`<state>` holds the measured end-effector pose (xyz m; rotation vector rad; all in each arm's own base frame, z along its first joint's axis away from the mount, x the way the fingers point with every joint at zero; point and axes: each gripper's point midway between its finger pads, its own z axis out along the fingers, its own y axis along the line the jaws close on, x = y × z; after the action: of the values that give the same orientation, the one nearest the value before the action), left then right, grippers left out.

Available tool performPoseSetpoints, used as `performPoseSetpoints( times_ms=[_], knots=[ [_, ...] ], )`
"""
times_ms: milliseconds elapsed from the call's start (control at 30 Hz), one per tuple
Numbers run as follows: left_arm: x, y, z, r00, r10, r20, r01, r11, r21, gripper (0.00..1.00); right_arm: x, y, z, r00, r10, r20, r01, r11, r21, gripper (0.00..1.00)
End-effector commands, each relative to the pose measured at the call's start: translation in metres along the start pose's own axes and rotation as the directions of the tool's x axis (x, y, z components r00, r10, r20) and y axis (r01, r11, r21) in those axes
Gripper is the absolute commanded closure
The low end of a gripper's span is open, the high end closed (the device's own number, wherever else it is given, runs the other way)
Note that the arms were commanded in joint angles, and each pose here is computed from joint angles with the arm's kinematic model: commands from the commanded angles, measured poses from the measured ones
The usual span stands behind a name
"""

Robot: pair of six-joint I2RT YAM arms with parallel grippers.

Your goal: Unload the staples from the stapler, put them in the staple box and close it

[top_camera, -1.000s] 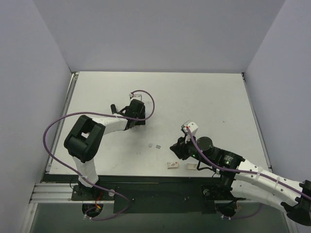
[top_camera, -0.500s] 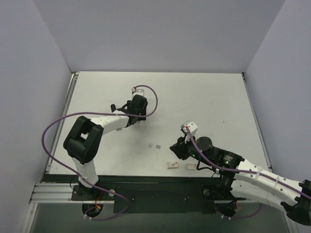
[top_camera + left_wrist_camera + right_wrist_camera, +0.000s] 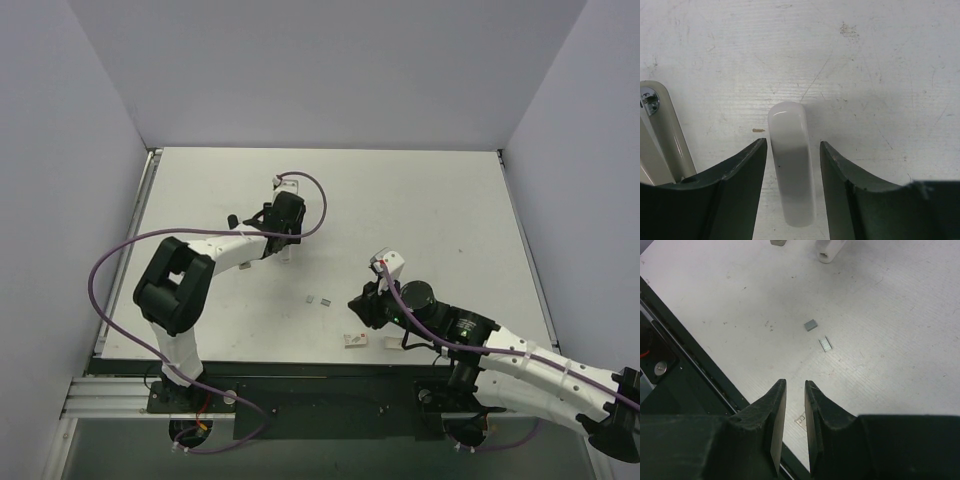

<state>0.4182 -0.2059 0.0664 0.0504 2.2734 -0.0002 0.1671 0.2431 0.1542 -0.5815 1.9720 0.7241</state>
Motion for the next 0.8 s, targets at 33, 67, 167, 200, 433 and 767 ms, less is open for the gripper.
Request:
performPoseSetpoints(
  times_ms=[33, 67, 167, 200, 433, 767],
  knots=[
    [-0.013, -0.004, 0.003, 1.000, 0.002, 0.031, -0.001, 1.000, -0.012, 0.44, -0.008, 0.007, 0.003, 0.999, 0.010, 0.034, -0.010, 1.000, -0.023, 0.82],
    [-0.011, -0.004, 0.005, 1.000, 0.004, 0.027, -0.003, 1.000, -0.013, 0.46, -0.007, 0.007, 0.003, 0.999, 0.008, 0.031, -0.007, 1.000, -0.024, 0.82],
    [-0.009, -0.004, 0.007, 1.000, 0.008, 0.022, -0.007, 1.000, -0.015, 0.48, -0.008, 0.008, 0.003, 0.999, 0.010, 0.033, -0.010, 1.000, -0.026, 0.82],
    [-0.008, -0.003, 0.007, 1.000, 0.009, 0.020, -0.009, 1.000, -0.016, 0.49, -0.008, 0.008, 0.003, 0.999, 0.011, 0.033, -0.010, 1.000, -0.026, 0.82],
    [-0.012, -0.003, 0.005, 0.999, 0.012, 0.031, -0.011, 1.000, -0.016, 0.80, -0.007, 0.007, 0.003, 1.000, 0.009, 0.030, -0.008, 1.000, -0.022, 0.83],
    [-0.051, 0.014, -0.027, 0.993, 0.053, 0.103, -0.047, 0.997, -0.059, 1.00, -0.007, 0.008, 0.005, 1.000, 0.006, 0.024, -0.006, 1.000, -0.026, 0.83]
  ],
)
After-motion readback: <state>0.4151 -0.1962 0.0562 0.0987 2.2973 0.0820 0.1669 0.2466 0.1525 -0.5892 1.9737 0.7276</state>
